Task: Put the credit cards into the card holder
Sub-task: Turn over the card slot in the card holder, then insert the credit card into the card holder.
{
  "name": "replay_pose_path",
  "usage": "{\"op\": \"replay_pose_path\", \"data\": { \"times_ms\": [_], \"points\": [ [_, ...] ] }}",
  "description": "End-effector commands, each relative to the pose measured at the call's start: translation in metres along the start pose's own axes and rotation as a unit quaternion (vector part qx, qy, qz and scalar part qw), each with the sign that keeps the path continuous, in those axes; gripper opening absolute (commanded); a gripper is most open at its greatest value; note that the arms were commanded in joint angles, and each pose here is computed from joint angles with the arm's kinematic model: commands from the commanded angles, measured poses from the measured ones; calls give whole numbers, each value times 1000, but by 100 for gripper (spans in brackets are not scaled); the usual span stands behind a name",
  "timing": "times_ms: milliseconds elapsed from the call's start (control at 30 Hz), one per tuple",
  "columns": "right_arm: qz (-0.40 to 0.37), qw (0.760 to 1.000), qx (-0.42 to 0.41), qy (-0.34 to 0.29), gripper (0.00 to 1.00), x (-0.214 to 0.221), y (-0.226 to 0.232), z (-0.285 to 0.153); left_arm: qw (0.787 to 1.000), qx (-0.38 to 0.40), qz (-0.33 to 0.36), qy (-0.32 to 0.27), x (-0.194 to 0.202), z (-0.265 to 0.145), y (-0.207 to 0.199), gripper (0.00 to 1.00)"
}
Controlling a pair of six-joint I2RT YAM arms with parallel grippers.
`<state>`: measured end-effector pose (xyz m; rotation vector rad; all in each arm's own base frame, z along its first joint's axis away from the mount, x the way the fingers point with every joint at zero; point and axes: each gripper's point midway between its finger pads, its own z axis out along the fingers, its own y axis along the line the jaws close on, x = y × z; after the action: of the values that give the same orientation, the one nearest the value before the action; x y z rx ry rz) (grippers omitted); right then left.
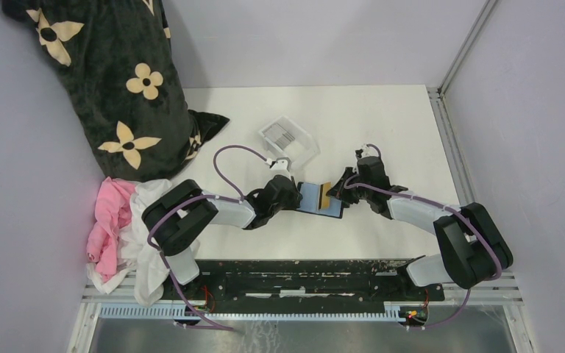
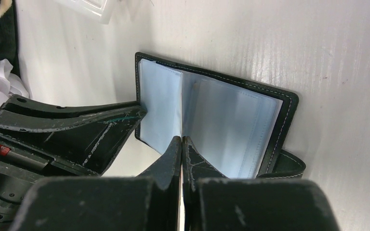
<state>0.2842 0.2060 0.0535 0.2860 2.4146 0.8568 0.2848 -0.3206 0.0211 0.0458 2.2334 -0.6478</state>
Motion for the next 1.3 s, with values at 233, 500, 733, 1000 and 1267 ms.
{"op": "replay_pose_path", "data": {
  "times_ms": [233,500,733,1000,1267],
  "points": [
    [29,999,-30,-12,1,-3,5,6,996,-49,23,77,57,-8,35,17],
    [36,999,-33,-7,1,1,3,8,996,-47,24,79,60,-10,34,17],
    [45,999,-30,-6,1,6,-3,9,995,-49,25,84,67,-13,35,16],
    [55,998,-30,-3,1,9,-8,8,995,-48,27,87,72,-17,35,16],
    [63,998,-29,2,1,16,-14,9,994,-46,32,94,81,-19,32,16]
  ]
}}
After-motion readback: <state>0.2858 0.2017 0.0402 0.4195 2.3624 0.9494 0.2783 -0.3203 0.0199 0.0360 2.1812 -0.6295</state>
